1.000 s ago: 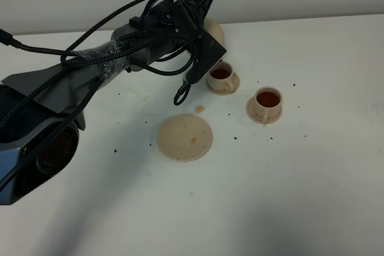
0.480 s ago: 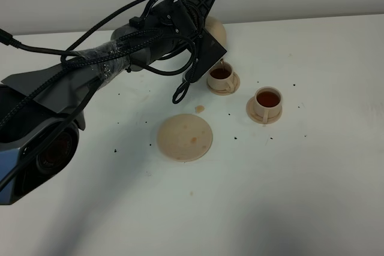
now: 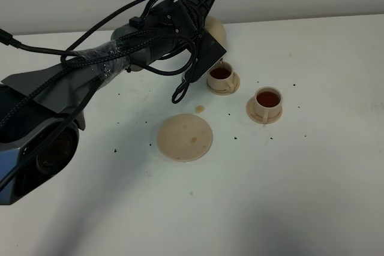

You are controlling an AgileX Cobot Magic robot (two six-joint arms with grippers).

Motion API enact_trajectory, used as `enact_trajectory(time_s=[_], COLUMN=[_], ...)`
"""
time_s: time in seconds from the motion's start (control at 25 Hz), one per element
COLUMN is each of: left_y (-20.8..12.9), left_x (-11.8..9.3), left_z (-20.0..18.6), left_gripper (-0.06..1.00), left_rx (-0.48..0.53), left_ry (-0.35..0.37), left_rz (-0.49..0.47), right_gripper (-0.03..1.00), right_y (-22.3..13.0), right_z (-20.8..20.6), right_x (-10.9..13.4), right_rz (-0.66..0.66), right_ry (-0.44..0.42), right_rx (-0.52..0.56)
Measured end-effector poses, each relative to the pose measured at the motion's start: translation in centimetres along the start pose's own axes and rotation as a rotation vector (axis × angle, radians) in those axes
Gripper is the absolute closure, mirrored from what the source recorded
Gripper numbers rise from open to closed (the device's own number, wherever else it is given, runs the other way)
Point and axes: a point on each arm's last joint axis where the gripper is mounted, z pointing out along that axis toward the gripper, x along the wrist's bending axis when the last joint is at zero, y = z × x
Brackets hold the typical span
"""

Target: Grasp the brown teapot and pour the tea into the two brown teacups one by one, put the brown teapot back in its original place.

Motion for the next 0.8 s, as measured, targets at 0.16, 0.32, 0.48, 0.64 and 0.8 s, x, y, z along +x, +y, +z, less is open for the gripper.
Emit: enact_trajectory(time_s=[0.16, 0.32, 0.48, 0.64, 0.8], left_y=[-0.03, -0.03, -0.03, -0.03, -0.03], left_x=[0.01, 0.01, 0.01, 0.01, 0.01], left_z=[0.00, 0.00, 0.00, 0.00, 0.00], left_gripper=[0.79, 0.79, 0.79, 0.79, 0.79], left_rx=[0.003, 0.003, 0.003, 0.003, 0.003], left_ry=[0.001, 0.001, 0.001, 0.001, 0.001], left_rz=[0.005, 0.006, 0.006, 0.005, 0.004], right_gripper=[0.73, 0.73, 0.73, 0.73, 0.73], right_y=[0.00, 0.00, 0.00, 0.00, 0.00], right_z=[0.00, 0.00, 0.00, 0.00, 0.00], right_x=[0.00, 0.00, 0.00, 0.00, 0.00], right_rz=[0.000, 0.000, 0.000, 0.000, 0.000], right_ry=[0.000, 0.000, 0.000, 0.000, 0.000], right_rx=[0.000, 0.000, 0.000, 0.000, 0.000])
